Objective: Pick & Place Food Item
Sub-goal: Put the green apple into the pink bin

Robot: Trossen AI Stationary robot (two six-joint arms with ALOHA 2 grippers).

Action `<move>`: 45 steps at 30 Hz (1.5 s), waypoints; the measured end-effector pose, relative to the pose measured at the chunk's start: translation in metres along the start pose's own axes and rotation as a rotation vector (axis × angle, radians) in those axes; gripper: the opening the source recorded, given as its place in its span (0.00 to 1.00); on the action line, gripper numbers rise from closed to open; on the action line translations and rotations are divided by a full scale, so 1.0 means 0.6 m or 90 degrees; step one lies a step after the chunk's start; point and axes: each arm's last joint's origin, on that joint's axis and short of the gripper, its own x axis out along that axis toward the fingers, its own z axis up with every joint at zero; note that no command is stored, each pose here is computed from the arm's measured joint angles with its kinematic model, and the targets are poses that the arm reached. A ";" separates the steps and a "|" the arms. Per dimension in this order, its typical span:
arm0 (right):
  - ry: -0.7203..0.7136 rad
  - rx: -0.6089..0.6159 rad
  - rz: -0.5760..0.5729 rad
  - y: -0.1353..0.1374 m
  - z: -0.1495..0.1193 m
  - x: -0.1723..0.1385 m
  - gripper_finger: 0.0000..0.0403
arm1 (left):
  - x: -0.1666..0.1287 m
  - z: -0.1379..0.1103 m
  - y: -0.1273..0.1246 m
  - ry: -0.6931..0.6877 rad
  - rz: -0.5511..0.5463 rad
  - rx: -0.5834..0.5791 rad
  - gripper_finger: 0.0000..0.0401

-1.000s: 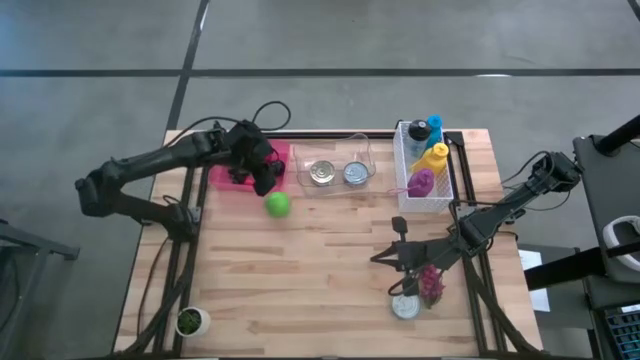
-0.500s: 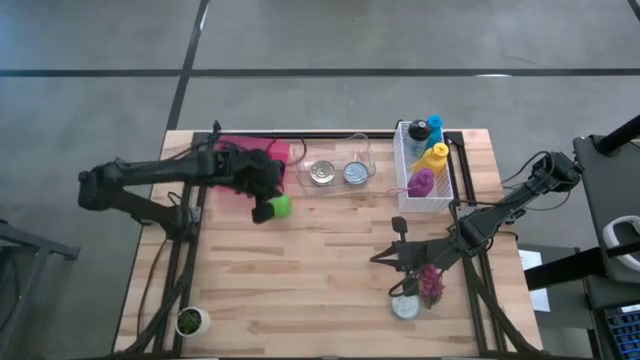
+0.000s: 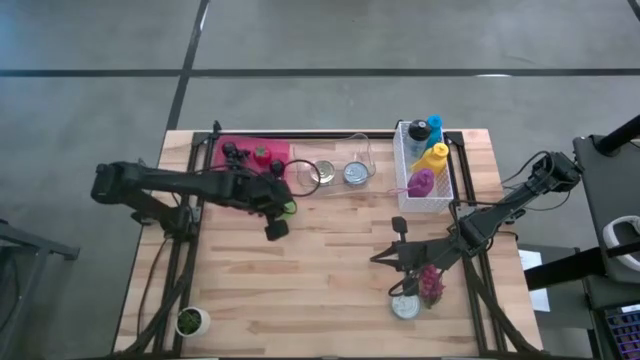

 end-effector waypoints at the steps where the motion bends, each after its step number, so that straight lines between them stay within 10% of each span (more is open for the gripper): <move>1: 0.000 -0.001 0.000 0.000 0.000 0.000 0.02 | 0.009 0.001 -0.001 0.009 0.004 -0.008 0.00; 15: 0.000 -0.001 0.000 0.000 0.000 0.000 0.02 | 0.046 0.001 0.000 0.035 0.065 -0.213 0.04; 35: 0.000 0.000 0.000 0.000 0.000 0.000 0.02 | 0.086 -0.038 0.047 0.054 0.164 -0.455 0.93; 45: 0.000 -0.003 0.000 0.000 0.000 0.000 0.02 | 0.113 -0.051 0.063 0.018 0.154 -0.484 0.94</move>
